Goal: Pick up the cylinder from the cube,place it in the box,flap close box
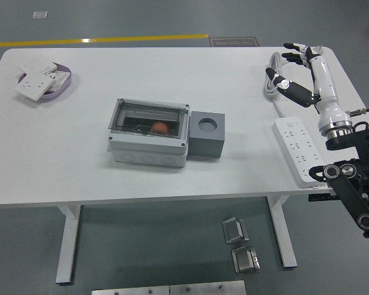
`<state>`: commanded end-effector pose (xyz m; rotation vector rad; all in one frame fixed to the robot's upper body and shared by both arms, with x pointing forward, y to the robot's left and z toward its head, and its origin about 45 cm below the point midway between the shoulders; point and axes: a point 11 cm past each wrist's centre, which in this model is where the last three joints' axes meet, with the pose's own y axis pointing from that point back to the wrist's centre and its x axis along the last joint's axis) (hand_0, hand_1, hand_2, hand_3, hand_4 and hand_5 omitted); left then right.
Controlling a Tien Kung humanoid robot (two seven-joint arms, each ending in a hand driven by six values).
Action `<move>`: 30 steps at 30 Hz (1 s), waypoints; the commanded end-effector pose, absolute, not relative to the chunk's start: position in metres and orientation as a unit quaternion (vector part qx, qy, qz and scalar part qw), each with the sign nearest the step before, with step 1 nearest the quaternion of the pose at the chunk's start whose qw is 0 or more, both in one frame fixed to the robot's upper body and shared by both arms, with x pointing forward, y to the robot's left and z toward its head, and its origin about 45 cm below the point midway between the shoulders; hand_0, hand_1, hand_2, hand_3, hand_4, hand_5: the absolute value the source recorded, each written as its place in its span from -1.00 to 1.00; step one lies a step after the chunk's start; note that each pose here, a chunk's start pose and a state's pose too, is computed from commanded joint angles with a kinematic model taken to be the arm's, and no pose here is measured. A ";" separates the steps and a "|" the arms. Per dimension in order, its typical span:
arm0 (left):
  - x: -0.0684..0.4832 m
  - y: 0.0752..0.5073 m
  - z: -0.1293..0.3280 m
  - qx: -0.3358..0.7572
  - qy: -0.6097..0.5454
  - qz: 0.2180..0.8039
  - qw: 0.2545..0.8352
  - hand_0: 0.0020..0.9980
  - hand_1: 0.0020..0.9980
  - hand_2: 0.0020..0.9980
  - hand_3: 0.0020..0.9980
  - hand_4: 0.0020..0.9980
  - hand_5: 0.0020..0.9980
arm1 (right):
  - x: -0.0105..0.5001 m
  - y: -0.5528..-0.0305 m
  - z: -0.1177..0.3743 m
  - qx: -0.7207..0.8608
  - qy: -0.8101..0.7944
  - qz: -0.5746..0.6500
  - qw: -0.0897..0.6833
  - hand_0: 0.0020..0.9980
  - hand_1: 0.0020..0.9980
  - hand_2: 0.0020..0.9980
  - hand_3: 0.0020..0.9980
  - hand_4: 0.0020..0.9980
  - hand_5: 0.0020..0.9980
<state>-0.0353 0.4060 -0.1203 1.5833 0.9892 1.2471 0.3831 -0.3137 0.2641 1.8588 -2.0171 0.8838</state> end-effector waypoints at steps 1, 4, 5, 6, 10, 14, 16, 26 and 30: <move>-0.036 0.406 -0.120 0.636 0.397 0.500 0.433 0.17 0.19 0.05 0.11 -0.09 -0.91 | 0.382 -0.316 0.263 0.638 -0.696 0.302 0.130 0.58 0.44 0.42 0.53 0.71 -0.13; -0.039 0.406 -0.120 0.637 0.399 0.500 0.430 0.17 0.19 0.05 0.11 -0.09 -0.91 | 0.379 -0.322 0.259 0.635 -0.702 0.296 0.131 0.58 0.44 0.42 0.53 0.71 -0.13; -0.040 0.406 -0.120 0.637 0.400 0.500 0.429 0.17 0.19 0.05 0.11 -0.09 -0.91 | 0.378 -0.324 0.258 0.633 -0.704 0.294 0.133 0.58 0.44 0.42 0.53 0.71 -0.13; -0.042 0.406 -0.120 0.637 0.401 0.500 0.427 0.17 0.19 0.05 0.11 -0.09 -0.91 | 0.377 -0.327 0.257 0.631 -0.706 0.293 0.134 0.58 0.44 0.42 0.53 0.71 -0.13; -0.046 0.403 -0.121 0.636 0.405 0.501 0.424 0.17 0.19 0.05 0.11 -0.09 -0.91 | 0.374 -0.335 0.256 0.622 -0.715 0.289 0.134 0.59 0.44 0.42 0.52 0.71 -0.12; -0.049 0.398 -0.122 0.635 0.410 0.501 0.422 0.17 0.19 0.05 0.11 -0.09 -0.92 | 0.371 -0.342 0.254 0.616 -0.723 0.284 0.133 0.58 0.44 0.42 0.52 0.72 -0.12; -0.049 0.397 -0.122 0.634 0.411 0.501 0.422 0.17 0.19 0.05 0.11 -0.09 -0.92 | 0.370 -0.343 0.253 0.616 -0.725 0.279 0.130 0.58 0.44 0.42 0.52 0.72 -0.12; -0.053 0.393 -0.123 0.637 0.414 0.496 0.421 0.17 0.19 0.05 0.11 -0.10 -0.91 | 0.370 -0.335 0.257 0.634 -0.731 0.240 0.077 0.59 0.43 0.41 0.51 0.72 -0.11; -0.054 0.396 -0.122 0.638 0.415 0.497 0.417 0.17 0.19 0.05 0.11 -0.10 -0.91 | 0.369 -0.338 0.255 0.631 -0.736 0.235 0.079 0.59 0.43 0.41 0.51 0.72 -0.11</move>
